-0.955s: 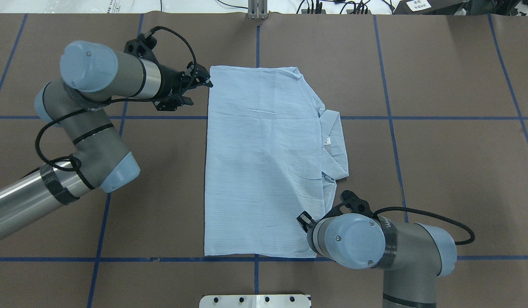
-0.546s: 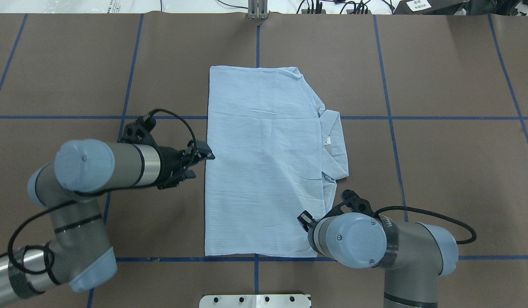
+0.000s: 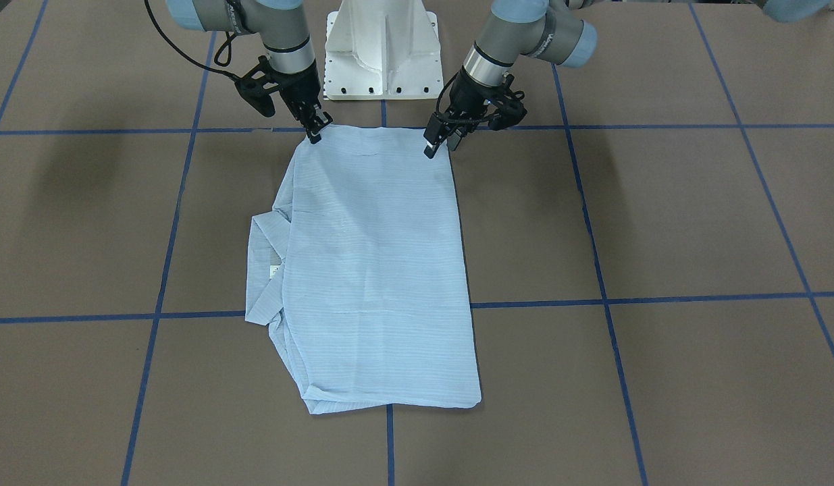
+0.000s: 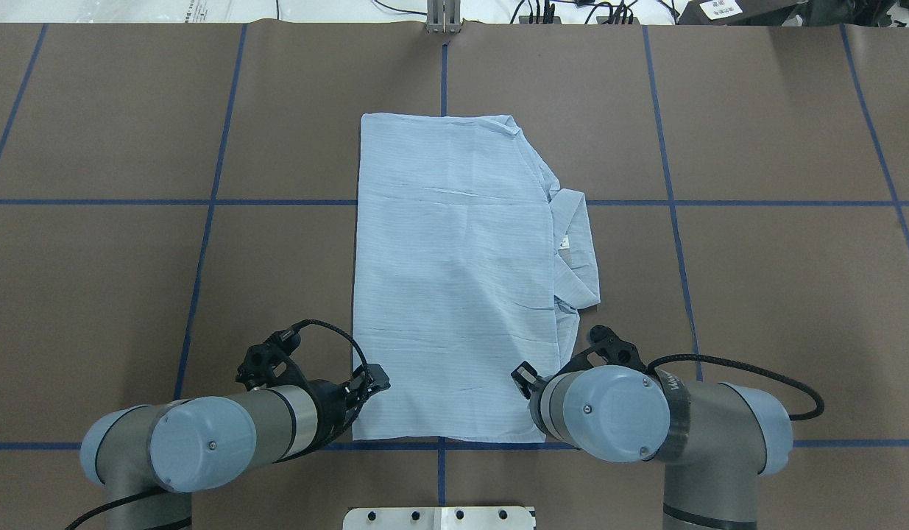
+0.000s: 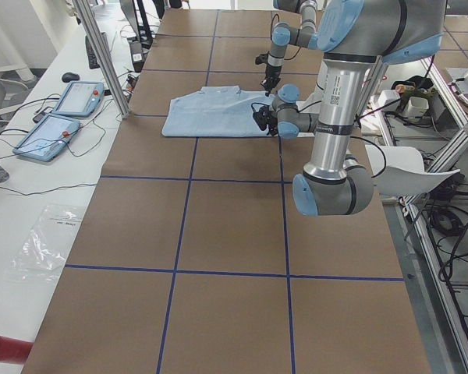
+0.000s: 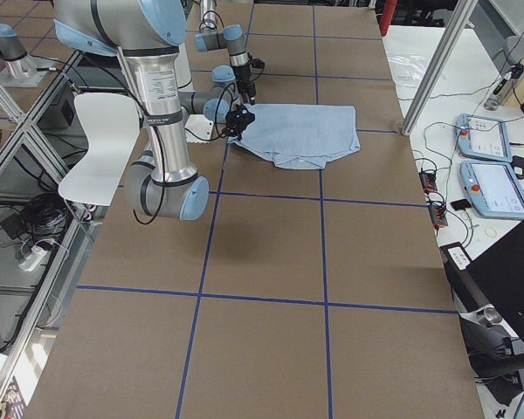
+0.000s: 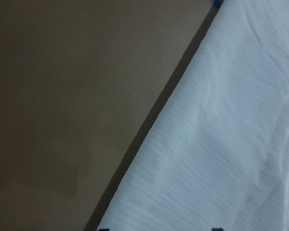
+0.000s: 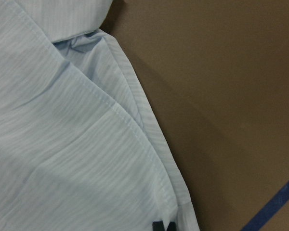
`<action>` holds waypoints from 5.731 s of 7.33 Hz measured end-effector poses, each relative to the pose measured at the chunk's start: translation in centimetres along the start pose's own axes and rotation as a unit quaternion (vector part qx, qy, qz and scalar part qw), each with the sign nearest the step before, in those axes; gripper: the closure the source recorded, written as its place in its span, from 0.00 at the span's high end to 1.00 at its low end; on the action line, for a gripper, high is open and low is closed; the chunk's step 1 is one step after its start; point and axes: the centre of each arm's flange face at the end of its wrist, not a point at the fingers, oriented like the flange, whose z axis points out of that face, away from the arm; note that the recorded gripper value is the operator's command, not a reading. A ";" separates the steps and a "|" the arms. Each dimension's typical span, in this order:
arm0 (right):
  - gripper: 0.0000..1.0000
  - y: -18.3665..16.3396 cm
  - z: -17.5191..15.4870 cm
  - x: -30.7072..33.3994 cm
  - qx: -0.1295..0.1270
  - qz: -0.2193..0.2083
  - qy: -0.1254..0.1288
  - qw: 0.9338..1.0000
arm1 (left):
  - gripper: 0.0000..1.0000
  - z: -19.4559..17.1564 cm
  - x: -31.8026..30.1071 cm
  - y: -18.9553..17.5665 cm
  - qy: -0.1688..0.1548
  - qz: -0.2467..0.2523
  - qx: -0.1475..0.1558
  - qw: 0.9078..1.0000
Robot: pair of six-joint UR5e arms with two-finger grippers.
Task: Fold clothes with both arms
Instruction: 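Grasp the near edge of the shirt with both grippers, then lift the near edge with both grippers and fold it away from the robot, then lay the folded edge down and open both grippers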
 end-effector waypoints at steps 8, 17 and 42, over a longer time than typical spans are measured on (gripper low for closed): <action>0.00 0.1 -0.1 -0.1 -0.001 0.000 -0.001 1.000 | 0.67 -0.2 -1.5 2.6 -0.046 0.010 0.007 0.999; 0.00 0.0 -0.1 0.0 -0.001 0.001 -0.001 1.000 | 0.00 -1.1 -1.2 3.4 -0.059 -0.010 0.008 0.998; 0.99 -29.8 4.1 -34.5 0.042 0.062 -0.044 0.996 | 0.39 7.1 21.4 -32.6 0.041 0.091 0.159 0.982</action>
